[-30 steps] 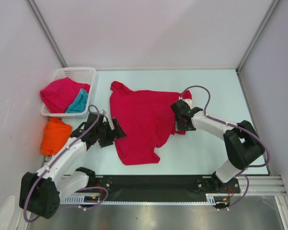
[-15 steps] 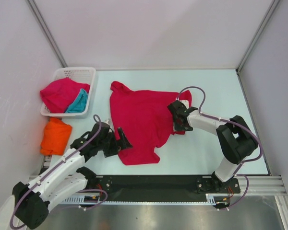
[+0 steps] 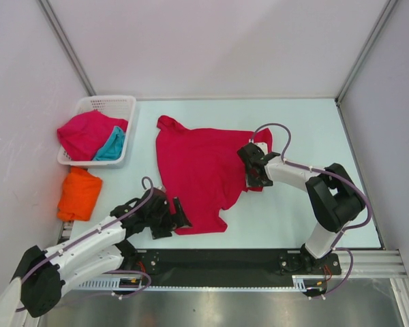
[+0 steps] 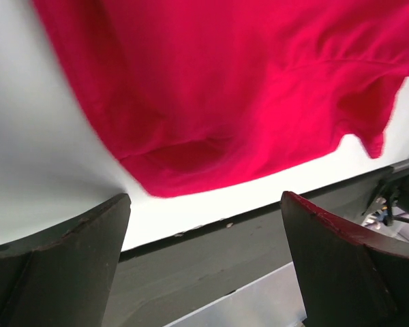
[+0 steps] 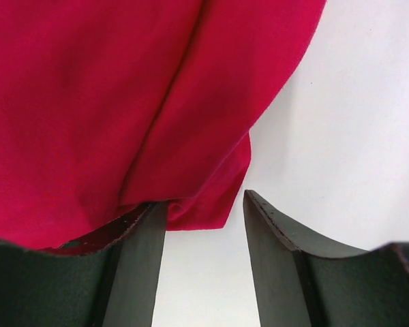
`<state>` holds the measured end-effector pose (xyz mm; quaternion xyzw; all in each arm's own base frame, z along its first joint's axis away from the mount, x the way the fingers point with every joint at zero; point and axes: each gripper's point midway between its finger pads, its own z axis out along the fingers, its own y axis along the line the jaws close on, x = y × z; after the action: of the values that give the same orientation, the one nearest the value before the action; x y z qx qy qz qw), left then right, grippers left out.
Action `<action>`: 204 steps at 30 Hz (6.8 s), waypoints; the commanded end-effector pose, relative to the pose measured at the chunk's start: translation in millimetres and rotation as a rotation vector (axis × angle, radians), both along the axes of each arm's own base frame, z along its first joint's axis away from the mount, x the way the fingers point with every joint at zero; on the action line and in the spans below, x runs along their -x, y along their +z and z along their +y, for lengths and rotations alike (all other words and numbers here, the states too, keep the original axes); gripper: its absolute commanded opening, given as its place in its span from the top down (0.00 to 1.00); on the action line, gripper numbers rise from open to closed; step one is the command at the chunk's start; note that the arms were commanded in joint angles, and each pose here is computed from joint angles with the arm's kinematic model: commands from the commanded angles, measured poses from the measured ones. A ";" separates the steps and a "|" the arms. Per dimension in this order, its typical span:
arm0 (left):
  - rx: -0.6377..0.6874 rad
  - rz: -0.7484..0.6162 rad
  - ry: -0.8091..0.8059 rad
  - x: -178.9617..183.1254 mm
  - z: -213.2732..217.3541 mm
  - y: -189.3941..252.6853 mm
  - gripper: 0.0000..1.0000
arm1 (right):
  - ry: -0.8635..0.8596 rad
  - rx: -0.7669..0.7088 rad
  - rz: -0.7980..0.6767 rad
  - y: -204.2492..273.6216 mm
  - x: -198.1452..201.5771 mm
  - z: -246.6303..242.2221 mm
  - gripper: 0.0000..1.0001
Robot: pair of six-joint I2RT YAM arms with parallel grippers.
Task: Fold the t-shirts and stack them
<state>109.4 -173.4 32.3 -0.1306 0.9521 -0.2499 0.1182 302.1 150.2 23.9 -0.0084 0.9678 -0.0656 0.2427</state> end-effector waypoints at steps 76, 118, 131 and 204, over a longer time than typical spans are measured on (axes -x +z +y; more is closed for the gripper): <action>0.096 -0.178 0.239 -244.0 90.5 78.3 0.16 | -0.108 0.077 -0.166 83.4 -111.2 -33.9 0.49; 0.118 -0.119 0.228 -243.4 80.6 33.6 0.26 | -0.130 0.099 -0.042 -4.2 -94.4 -47.6 1.00; 0.110 -0.162 0.227 -254.7 81.7 58.9 0.85 | -0.133 0.118 -0.188 71.4 -92.0 -60.2 1.00; 0.332 -0.578 0.268 -185.4 101.4 274.2 1.00 | -0.096 -0.254 -0.015 67.4 100.6 -6.7 0.49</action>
<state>289.1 -73.0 299.7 -0.2133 0.8070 -0.4026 0.3756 208.6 122.7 107.7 0.0544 0.9643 -0.0008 0.2593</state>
